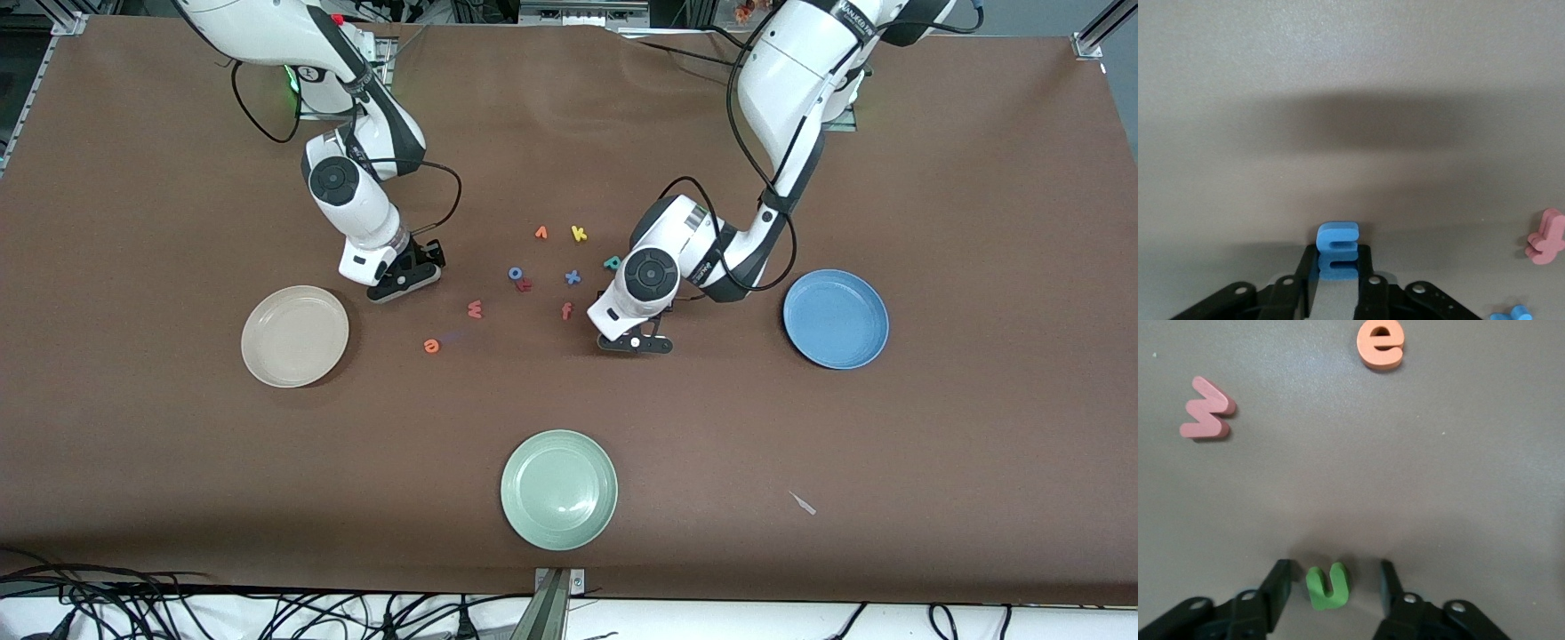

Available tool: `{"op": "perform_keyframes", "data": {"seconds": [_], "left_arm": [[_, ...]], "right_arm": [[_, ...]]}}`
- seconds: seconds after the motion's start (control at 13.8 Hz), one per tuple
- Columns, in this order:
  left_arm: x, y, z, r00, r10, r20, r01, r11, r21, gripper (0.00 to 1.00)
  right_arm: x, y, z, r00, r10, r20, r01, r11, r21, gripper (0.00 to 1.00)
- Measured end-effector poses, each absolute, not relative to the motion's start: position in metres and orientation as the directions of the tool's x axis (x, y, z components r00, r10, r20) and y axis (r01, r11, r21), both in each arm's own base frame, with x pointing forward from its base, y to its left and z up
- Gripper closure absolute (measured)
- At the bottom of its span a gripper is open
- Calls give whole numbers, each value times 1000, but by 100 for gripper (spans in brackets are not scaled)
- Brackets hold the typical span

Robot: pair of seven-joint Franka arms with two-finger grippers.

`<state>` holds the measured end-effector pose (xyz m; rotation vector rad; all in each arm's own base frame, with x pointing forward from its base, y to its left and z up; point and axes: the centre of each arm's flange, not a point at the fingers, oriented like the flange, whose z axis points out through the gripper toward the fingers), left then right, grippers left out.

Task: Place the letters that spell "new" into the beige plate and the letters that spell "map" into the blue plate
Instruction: 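Grasp the blue E and green u with the left and right grippers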

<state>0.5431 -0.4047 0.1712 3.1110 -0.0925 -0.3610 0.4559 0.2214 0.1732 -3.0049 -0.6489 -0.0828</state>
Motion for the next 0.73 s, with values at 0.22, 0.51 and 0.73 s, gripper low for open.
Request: {"op": "perform_keyframes", "data": {"seconds": [0.22, 0.51, 0.73], "left_arm": [[549, -402, 176, 974, -53, -220, -50, -999, 16, 73], [572, -370, 223, 970, -54, -238, -54, -998, 6, 73], [599, -307, 268, 953, -127, -275, -124, -992, 26, 73]], "right_arm": [[456, 221, 174, 909, 412, 64, 415, -908, -53, 45], [457, 221, 175, 909, 412, 64, 415, -908, -52, 53], [457, 220, 175, 909, 411, 64, 415, -909, -51, 61]]}}
